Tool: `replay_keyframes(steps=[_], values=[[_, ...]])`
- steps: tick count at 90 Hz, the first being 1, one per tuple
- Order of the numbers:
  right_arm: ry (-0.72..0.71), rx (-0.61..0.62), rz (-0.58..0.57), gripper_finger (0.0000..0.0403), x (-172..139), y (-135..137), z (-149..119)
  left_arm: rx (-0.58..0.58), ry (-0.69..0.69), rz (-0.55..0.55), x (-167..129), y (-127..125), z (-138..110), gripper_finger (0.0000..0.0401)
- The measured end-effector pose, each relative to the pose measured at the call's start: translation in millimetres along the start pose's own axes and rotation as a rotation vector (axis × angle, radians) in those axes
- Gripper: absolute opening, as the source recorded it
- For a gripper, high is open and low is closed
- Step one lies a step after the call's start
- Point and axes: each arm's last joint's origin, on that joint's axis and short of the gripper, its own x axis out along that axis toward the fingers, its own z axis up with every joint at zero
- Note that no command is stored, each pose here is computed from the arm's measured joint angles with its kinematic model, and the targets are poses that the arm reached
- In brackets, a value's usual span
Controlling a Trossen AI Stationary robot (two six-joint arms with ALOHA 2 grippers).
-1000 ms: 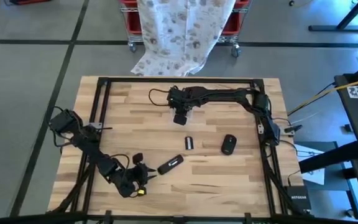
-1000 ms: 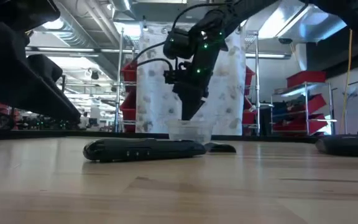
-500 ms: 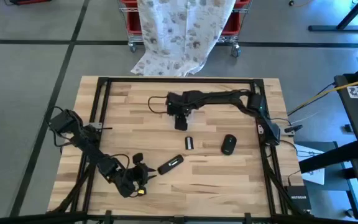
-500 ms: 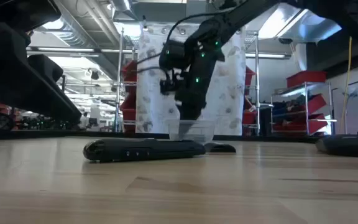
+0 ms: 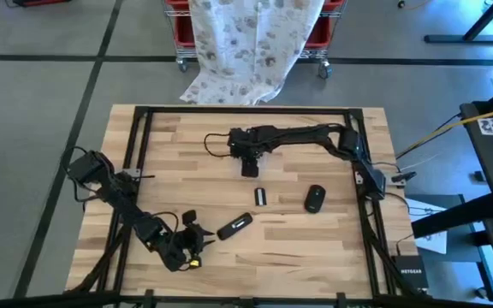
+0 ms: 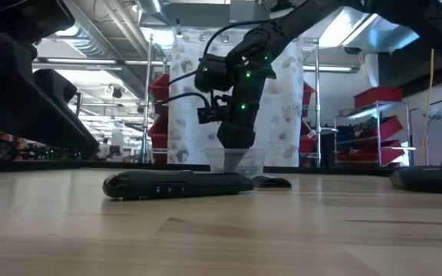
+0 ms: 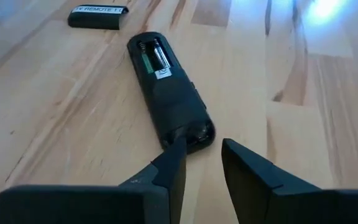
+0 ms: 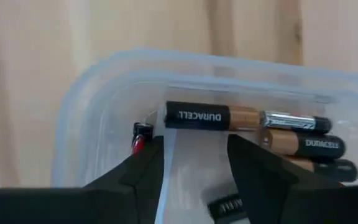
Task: Insert battery
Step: Insert the white battery into the remote control
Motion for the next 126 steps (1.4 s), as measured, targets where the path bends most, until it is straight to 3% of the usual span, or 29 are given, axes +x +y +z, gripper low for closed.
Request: replay_keyframes(steps=[11, 37, 74, 83, 97, 126], values=[[-0.018, -0.014, 0.007, 0.0161, -14, -2, 0, -0.007, 0.0, 0.0, 0, 0, 0, 0.0086], [0.023, -0.106, 0.237, 0.0161, -12, 7, -7, -0.012, 0.002, 0.001, 0, 0, 0, 0.0086], [0.055, -0.056, 0.169, 0.0158, 17, 9, -6, -0.008, 0.005, 0.003, 0, 0, -1, 0.0086], [0.049, -0.054, 0.165, 0.0127, 20, 9, -5, -0.009, 0.005, 0.003, 0, 0, -1, 0.0086], [0.028, -0.031, 0.142, 0.002, 22, 9, -3, -0.009, 0.005, 0.003, 0, 0, -1, 0.0086], [-0.023, 0.031, 0.009, 0.0006, -13, -1, 0, -0.015, 0.005, 0.0, -1, 0, -1, 0.0086]])
